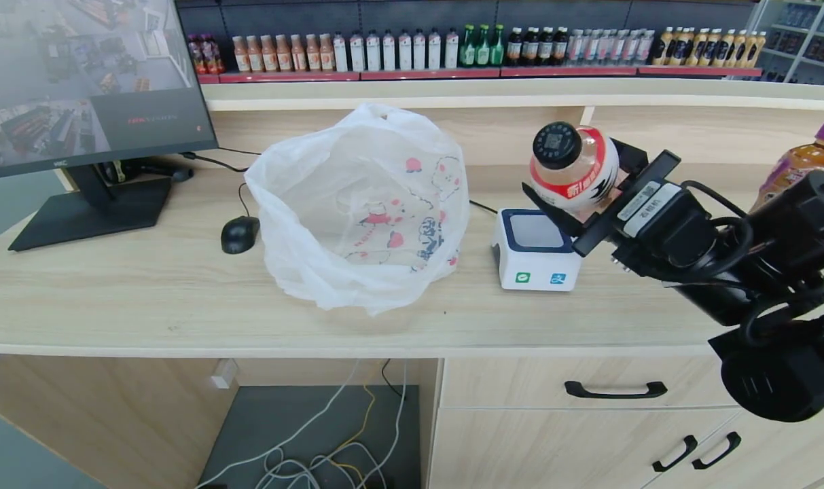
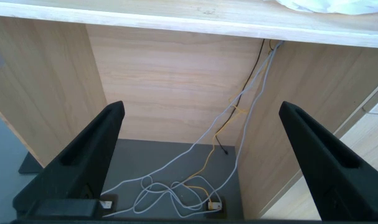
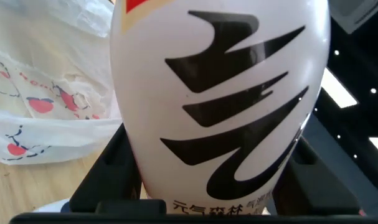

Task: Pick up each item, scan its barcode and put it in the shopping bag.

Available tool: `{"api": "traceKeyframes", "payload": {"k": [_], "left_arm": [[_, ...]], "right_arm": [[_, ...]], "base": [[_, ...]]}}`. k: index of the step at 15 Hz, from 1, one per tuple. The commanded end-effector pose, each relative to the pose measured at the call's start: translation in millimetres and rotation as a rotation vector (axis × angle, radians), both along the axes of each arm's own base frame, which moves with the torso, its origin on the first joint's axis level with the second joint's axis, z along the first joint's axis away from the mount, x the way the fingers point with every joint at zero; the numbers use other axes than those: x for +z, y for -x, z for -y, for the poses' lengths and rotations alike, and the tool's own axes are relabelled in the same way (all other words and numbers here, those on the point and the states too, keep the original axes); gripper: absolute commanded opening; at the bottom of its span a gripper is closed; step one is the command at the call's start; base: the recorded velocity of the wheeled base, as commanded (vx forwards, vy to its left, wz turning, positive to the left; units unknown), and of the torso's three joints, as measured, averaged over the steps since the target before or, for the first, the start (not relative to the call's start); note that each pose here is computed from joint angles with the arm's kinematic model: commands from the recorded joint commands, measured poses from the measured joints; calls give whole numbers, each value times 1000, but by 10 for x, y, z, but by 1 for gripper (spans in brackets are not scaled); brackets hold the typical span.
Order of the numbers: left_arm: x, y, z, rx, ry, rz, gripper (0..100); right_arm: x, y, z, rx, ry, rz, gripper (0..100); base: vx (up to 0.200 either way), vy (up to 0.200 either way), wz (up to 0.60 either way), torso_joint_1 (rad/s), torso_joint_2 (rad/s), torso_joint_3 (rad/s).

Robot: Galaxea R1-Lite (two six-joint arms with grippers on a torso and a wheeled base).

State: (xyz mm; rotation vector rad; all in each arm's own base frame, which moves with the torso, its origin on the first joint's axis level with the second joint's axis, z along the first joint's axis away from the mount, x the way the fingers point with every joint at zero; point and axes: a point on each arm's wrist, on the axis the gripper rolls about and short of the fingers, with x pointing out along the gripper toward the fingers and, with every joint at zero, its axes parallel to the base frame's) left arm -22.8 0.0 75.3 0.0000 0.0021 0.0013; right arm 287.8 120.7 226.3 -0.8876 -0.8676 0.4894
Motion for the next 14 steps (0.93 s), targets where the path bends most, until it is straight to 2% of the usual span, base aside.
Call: {"api": "traceKeyframes", "payload": {"k": [1,3,8,14], "left_arm": [[0,0,0,-1,0,1,100],[0,0,0,0,0,1,100],[0,0,0,0,0,1,100],[0,0,0,0,0,1,100]], "right_arm": [[-35,-93,31,11,56,38,0],[-46,-193,-23,73,115,98,0],[-141,-280,-80,140,202,158,0],[-235,-317,-101,164,252,183,0]], "base": [[0,0,0,0,0,0],[0,0,0,0,0,0],[0,0,0,0,0,0],[0,0,0,0,0,0]]}}
